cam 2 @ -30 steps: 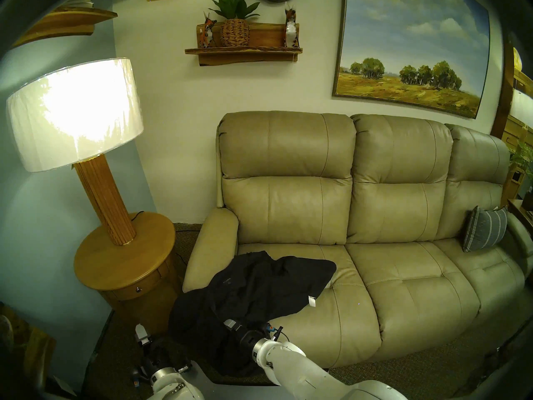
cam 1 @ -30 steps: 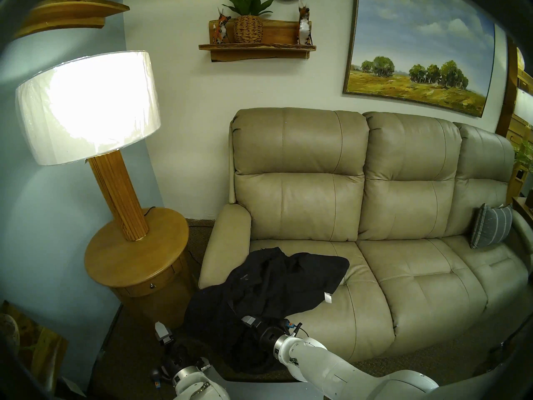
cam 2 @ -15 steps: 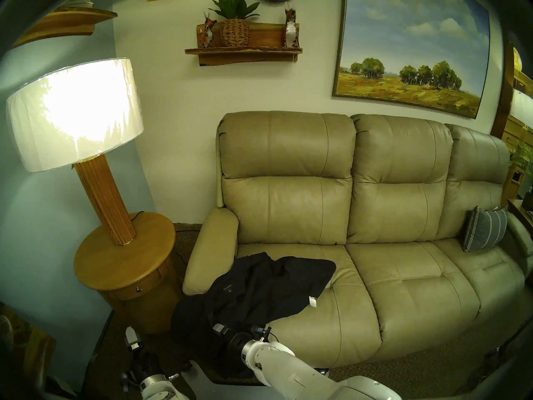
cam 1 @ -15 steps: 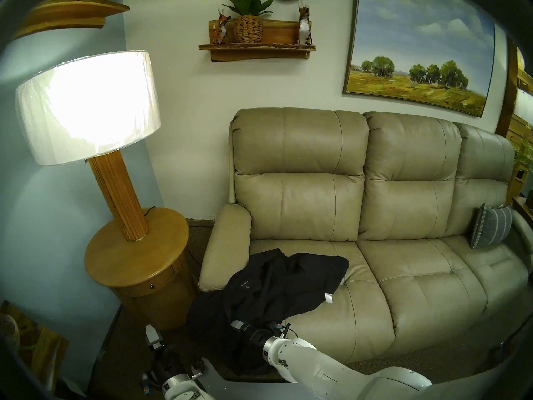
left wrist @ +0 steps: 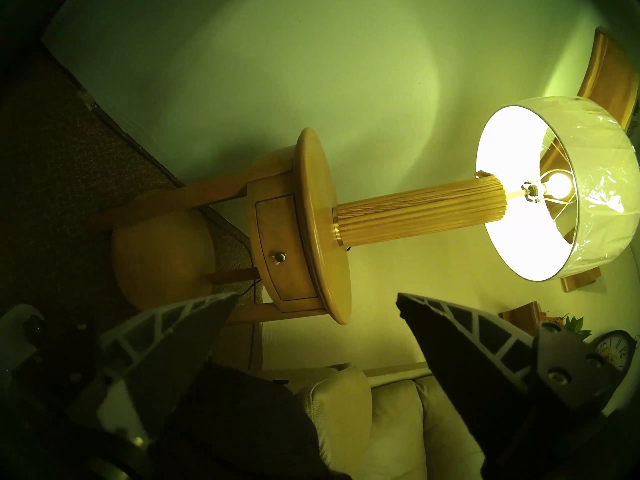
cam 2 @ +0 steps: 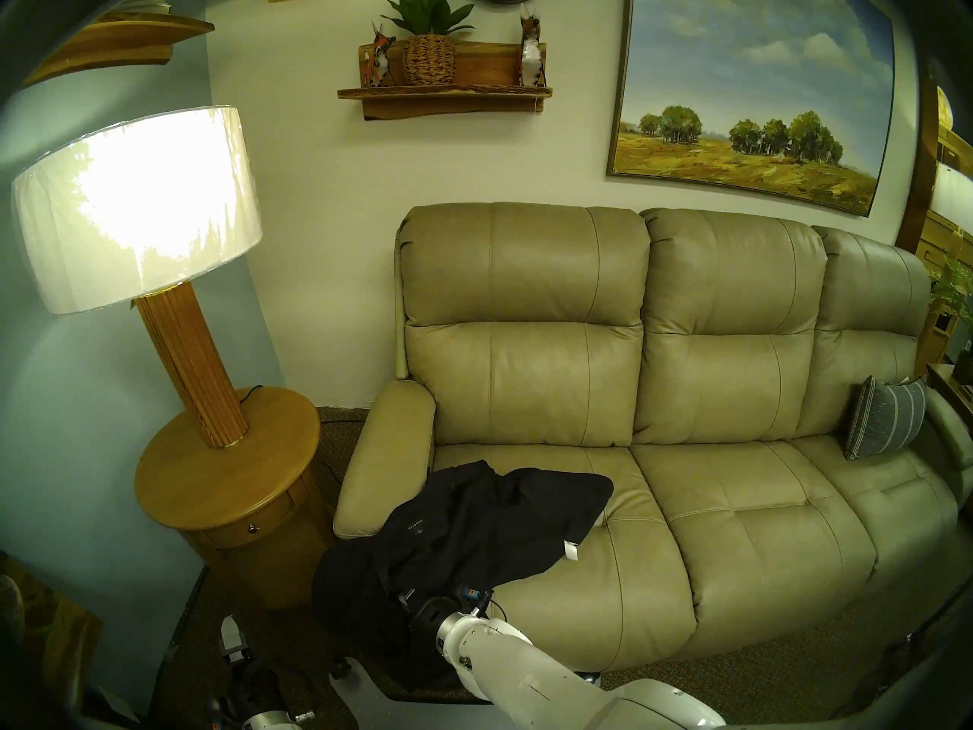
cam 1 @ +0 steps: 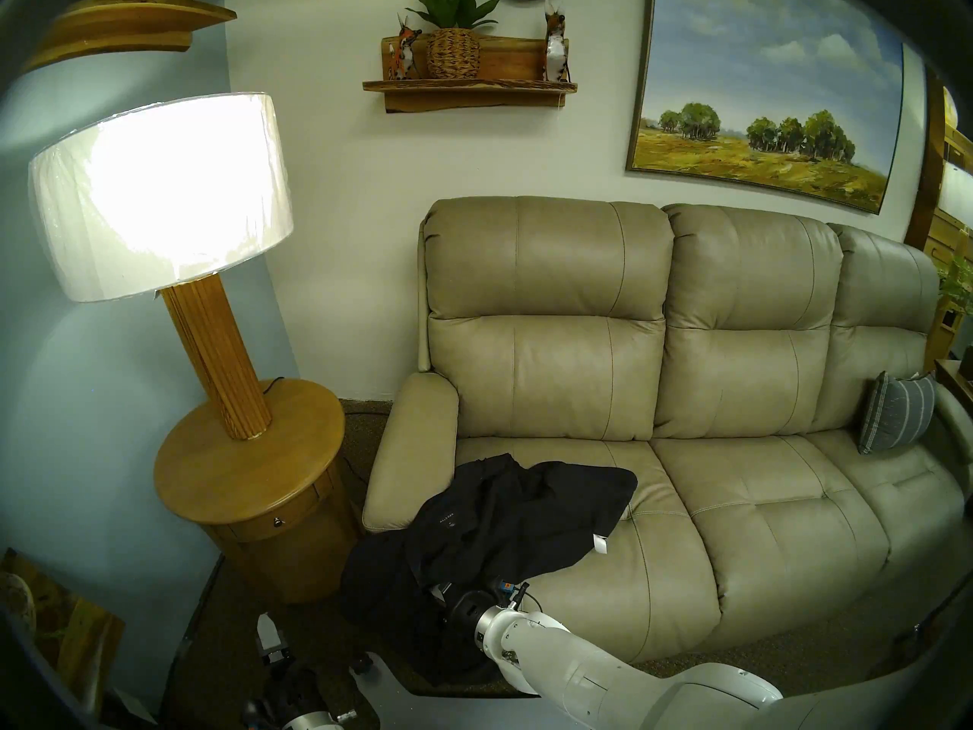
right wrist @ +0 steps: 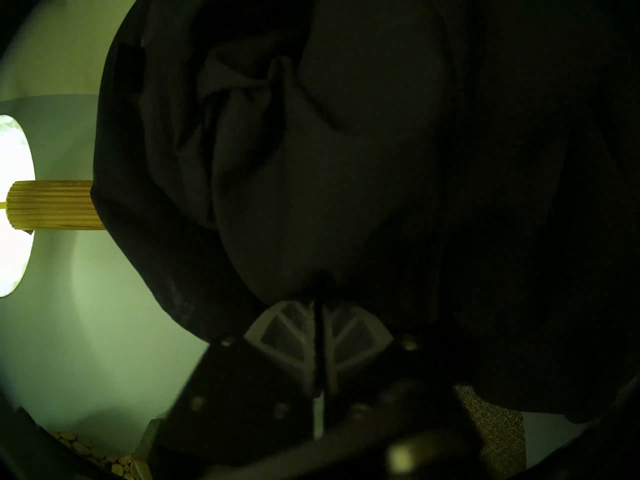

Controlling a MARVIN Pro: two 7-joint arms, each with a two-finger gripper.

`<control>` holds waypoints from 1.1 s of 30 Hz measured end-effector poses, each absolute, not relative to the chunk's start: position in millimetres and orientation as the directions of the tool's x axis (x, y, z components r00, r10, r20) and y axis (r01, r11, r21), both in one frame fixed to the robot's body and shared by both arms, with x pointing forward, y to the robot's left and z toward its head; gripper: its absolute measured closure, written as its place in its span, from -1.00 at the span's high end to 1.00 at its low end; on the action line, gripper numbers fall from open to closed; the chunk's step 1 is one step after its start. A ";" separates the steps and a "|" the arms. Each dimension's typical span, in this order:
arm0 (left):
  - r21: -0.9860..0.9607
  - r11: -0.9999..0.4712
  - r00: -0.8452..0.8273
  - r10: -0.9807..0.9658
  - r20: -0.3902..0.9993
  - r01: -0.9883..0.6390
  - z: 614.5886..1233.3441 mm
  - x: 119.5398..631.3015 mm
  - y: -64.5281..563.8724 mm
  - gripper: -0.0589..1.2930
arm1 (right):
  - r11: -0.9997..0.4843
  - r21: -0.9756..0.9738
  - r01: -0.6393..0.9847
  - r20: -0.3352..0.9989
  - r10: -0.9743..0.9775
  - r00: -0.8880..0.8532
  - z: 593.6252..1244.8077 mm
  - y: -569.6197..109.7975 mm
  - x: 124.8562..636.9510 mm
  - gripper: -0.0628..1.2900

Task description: Drape jacket on sofa arm

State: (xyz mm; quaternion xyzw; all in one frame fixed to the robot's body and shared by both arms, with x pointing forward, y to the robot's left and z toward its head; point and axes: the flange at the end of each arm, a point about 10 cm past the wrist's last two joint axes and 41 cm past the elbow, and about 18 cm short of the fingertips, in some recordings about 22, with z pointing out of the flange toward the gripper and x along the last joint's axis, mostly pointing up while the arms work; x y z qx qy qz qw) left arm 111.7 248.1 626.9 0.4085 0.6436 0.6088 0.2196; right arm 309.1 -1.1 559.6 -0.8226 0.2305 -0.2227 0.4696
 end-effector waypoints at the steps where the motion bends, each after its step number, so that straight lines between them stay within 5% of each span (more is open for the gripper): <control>1: 0.962 -0.075 -0.566 0.795 0.216 0.262 625.3 109.3 248.6 0.97 | -0.451 -0.877 -0.164 0.154 -0.588 0.794 561.1 0.4 310.6 -0.63; 4: 0.959 -0.076 -0.553 0.803 0.221 0.273 619.9 100.6 249.5 0.97 | -0.440 -0.890 -0.122 0.176 -0.577 0.797 571.9 11.1 319.7 -0.94; 33: 0.945 -0.046 -0.544 0.808 0.227 0.325 587.7 75.2 250.3 0.97 | -0.445 -0.862 0.243 0.448 -0.444 0.776 712.8 134.7 411.7 -0.95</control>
